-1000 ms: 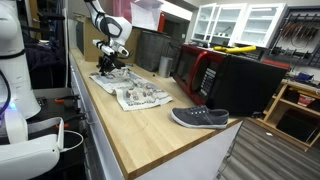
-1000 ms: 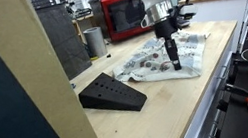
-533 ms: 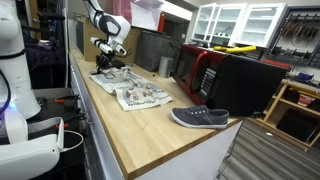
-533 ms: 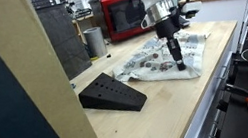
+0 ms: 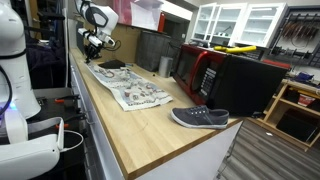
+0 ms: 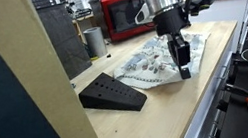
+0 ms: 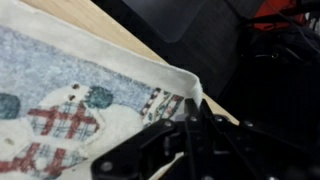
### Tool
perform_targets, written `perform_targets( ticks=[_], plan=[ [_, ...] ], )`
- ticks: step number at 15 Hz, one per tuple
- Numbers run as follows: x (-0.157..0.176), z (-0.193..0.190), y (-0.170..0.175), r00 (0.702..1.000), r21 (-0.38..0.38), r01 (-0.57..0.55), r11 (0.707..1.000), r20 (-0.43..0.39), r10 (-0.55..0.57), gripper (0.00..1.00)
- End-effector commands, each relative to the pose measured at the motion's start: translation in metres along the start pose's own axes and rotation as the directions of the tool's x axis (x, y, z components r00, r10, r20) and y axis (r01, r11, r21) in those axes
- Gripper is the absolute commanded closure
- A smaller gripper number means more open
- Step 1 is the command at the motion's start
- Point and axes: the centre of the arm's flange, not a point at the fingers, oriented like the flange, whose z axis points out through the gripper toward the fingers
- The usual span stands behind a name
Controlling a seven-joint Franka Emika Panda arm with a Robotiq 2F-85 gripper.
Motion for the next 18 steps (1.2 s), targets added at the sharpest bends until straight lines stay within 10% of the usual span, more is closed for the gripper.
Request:
perform_targets(
  ticks=[1,9,18],
  plan=[
    [-0.018,-0.018,-0.038,0.994,0.028,0.094,0.995,-0.064,-0.092,0.64],
    [-0.011,-0.078,0.029,0.979,0.061,-0.077,0.995,-0.182,0.087,0.04],
    [-0.035,-0.077,0.165,0.899,-0.054,-0.393,0.918,-0.231,0.371,0.00]
  ],
)
